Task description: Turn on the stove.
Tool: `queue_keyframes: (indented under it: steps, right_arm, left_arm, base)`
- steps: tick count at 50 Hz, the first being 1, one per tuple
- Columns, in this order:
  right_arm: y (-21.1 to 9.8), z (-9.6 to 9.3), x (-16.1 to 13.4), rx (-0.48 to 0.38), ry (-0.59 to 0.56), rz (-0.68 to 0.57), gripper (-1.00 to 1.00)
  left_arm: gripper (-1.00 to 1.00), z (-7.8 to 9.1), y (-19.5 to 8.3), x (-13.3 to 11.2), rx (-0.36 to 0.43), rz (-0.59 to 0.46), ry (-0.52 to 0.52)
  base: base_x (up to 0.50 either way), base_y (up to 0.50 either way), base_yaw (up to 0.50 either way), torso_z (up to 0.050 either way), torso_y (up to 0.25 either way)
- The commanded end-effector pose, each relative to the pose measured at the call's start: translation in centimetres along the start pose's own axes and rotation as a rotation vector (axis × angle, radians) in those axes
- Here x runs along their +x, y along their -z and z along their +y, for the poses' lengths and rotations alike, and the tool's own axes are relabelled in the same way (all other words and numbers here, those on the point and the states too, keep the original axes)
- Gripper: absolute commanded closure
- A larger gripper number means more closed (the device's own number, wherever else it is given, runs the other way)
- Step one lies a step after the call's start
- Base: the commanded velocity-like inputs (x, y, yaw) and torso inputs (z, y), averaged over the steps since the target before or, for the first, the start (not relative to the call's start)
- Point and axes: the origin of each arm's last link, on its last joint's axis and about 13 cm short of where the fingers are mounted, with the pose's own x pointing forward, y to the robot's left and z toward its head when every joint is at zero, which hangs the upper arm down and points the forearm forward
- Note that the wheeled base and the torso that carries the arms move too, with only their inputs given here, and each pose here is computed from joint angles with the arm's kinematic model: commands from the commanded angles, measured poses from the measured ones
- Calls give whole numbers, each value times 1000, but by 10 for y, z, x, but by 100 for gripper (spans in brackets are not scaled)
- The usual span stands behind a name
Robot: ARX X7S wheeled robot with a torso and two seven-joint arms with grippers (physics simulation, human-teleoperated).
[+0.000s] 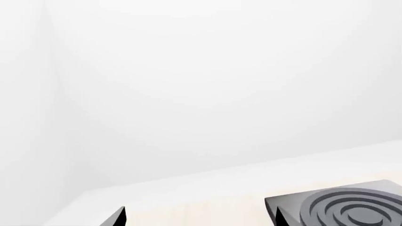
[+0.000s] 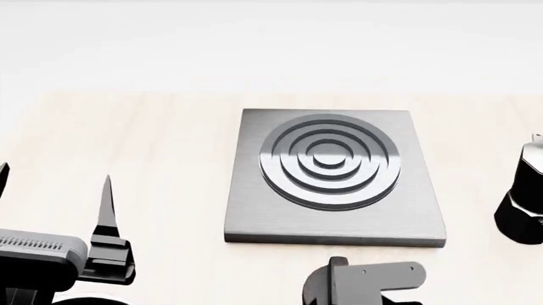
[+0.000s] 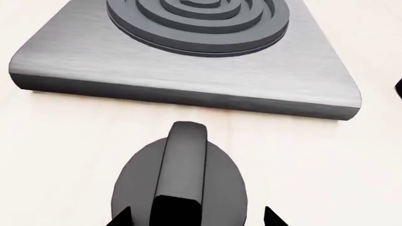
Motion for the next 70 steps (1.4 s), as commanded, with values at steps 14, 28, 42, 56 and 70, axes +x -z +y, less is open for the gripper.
queue_keyframes:
  steps: [14, 28, 42, 56, 70]
  right_arm:
    - [5, -3, 7, 11, 43, 21, -100]
    - [7, -13, 7, 13, 134, 27, -100]
    - [6, -18, 5, 11, 172, 26, -100]
    - [4, -24, 3, 13, 223, 9, -100]
    - [0, -30, -3, 28, 278, -8, -100]
  left_arm:
    - [-100, 0, 1, 0, -2, 0, -1]
    - [-100, 2, -2, 0, -8, -2, -8]
    - [-100, 1, -3, -1, -8, -1, -6]
    - [-100, 1, -2, 0, -6, -1, -4]
    - [-100, 1, -2, 0, -5, -1, -5]
  base:
    - [0, 0, 0, 0, 0]
    - [0, 0, 0, 0, 0]
    - [0, 0, 0, 0, 0]
    - [0, 0, 0, 0, 0]
    - [0, 0, 0, 0, 0]
